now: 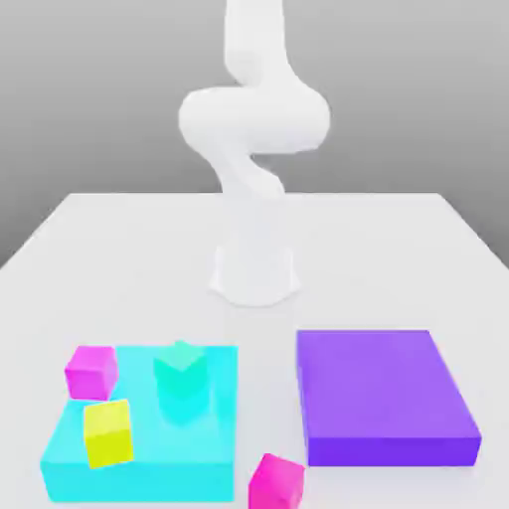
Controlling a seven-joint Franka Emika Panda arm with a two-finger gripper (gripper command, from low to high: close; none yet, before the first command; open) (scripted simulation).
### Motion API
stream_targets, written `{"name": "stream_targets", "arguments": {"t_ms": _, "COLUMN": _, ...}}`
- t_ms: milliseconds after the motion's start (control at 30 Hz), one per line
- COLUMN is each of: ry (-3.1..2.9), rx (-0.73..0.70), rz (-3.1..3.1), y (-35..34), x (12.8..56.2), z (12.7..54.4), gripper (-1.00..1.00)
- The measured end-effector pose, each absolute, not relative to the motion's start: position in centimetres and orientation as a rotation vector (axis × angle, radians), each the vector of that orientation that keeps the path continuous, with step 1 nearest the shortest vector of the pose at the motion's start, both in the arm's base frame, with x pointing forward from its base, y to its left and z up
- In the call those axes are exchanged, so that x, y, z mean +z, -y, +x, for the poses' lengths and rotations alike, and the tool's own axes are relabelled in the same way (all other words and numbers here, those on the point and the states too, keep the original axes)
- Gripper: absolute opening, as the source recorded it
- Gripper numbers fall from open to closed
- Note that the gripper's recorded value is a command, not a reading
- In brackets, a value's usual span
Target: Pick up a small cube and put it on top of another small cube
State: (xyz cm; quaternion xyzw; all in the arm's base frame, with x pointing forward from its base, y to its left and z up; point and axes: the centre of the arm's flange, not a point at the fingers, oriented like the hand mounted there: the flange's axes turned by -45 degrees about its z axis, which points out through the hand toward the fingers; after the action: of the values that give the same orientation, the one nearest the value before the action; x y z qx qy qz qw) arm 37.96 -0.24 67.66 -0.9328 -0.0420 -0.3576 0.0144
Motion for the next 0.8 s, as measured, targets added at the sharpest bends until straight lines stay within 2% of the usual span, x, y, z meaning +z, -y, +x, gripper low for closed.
{"name": "stream_targets", "arguments": {"t_ms": 200, "ry": 0.484, "rx": -0.866, "rz": -2.904, "y": -0.3, "x": 58.1, "z": 44.8, "gripper": 0.00}}
{"name": "stream_targets", "arguments": {"t_ms": 400, "ry": 0.806, "rx": -0.642, "rz": -2.870, "y": -1.7, "x": 47.6, "z": 49.1, "gripper": 0.00}}
{"name": "stream_targets", "arguments": {"t_ms": 600, "ry": 1.121, "rx": -0.425, "rz": -2.810, "y": -3.2, "x": 36.9, "z": 50.8, "gripper": 0.00}}
{"name": "stream_targets", "arguments": {"t_ms": 800, "ry": 1.429, "rx": -0.204, "rz": -2.734, "y": -3.4, "x": 26.9, "z": 50.3, "gripper": 0.00}}
